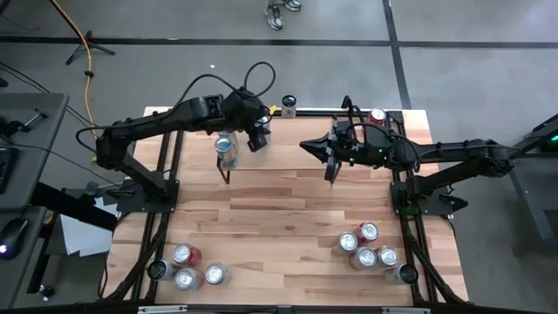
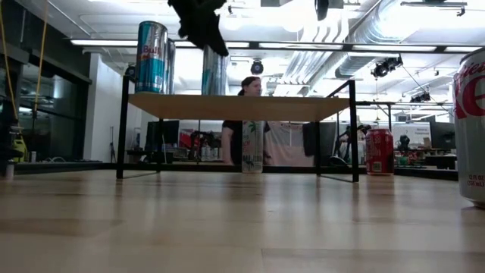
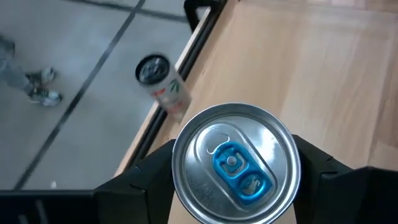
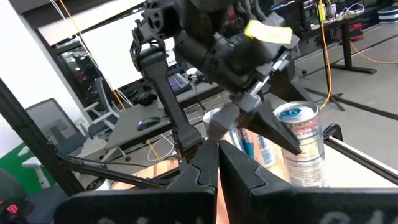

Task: Place canned beverage on shelf
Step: Put the blue soda can aligned with the other blue soda cans on the shelf

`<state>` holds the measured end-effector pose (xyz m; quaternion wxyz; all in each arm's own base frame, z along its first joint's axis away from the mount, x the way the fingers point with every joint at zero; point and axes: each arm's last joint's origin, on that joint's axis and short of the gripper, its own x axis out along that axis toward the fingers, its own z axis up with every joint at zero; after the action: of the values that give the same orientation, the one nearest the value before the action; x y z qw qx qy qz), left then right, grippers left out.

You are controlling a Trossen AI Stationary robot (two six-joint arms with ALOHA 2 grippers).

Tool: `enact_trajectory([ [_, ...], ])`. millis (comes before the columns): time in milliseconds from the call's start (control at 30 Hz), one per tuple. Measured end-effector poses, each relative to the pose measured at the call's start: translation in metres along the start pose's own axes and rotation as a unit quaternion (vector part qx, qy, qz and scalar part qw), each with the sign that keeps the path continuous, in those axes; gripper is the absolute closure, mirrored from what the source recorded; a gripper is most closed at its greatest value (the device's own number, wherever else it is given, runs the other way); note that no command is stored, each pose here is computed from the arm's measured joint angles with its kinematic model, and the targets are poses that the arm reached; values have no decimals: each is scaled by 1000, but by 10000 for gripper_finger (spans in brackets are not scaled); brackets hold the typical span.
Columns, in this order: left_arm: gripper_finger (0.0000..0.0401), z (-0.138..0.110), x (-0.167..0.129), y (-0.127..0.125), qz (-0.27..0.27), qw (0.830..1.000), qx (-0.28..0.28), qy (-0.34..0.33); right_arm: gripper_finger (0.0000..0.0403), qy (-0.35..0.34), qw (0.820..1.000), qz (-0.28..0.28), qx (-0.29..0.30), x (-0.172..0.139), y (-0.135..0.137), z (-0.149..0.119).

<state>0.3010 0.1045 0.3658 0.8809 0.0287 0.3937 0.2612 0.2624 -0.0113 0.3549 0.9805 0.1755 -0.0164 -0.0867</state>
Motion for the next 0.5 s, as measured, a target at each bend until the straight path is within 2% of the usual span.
enact_trajectory([
  [500,204,0,0,0,2,1000,5,4,402,2,1000,-3,1,0,0,-1],
])
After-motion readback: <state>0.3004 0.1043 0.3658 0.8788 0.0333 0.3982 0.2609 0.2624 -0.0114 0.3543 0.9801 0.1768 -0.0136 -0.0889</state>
